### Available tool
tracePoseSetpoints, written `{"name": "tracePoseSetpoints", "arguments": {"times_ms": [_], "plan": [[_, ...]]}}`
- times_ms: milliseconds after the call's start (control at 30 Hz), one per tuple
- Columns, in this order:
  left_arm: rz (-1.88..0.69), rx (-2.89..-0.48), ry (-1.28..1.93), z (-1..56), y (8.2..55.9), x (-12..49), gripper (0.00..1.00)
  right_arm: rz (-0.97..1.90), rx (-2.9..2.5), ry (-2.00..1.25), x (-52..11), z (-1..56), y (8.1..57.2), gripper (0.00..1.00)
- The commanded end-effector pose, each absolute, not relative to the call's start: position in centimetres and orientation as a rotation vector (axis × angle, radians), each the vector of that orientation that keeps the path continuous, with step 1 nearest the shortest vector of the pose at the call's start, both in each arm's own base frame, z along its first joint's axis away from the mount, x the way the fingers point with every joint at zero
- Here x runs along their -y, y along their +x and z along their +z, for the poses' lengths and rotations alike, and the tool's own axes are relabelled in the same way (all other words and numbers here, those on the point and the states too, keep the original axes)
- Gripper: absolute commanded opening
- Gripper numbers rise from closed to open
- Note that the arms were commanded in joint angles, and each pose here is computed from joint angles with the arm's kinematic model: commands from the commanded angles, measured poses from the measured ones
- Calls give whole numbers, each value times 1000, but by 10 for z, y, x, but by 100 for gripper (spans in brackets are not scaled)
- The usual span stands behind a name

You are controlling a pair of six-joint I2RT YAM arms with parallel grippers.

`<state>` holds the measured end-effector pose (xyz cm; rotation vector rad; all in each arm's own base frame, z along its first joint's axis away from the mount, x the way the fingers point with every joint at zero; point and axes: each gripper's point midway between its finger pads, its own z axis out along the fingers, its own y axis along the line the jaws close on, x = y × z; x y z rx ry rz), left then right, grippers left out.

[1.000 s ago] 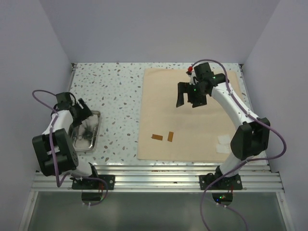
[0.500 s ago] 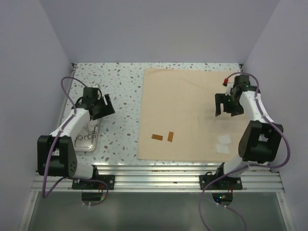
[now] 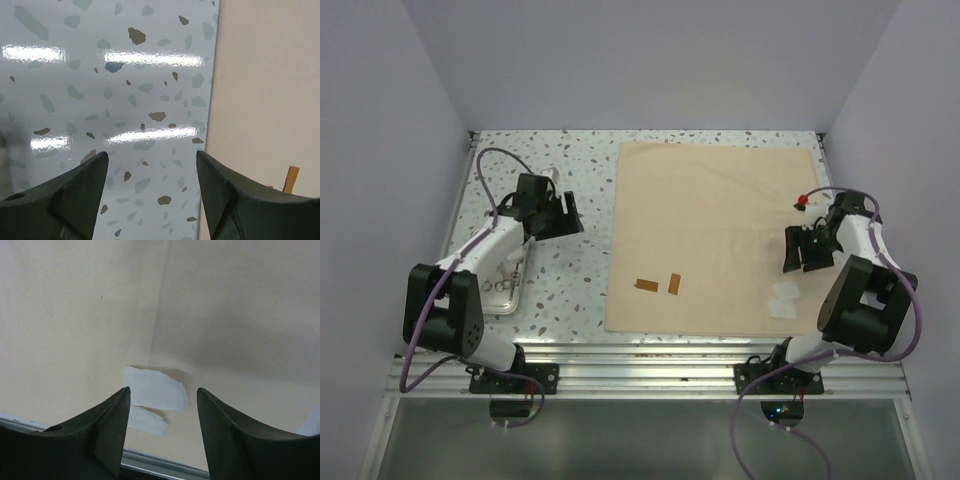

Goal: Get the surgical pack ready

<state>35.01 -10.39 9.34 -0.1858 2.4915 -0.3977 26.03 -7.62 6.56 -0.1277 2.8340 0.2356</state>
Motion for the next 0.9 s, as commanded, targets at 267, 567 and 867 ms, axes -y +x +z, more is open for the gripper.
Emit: {"name": "tracePoseSetpoints", "arguments": {"times_ms": [267, 567, 867], "plan": [[-454, -2491, -94, 95, 383, 125, 73, 210, -2863, -193, 92, 40, 247, 52], [-437, -2521, -78, 86, 383, 125, 73, 203, -2889, -202, 94, 31, 246, 49], [-431, -2530, -72, 83, 384, 125, 73, 224, -2890, -202, 95, 24, 252, 44]]}}
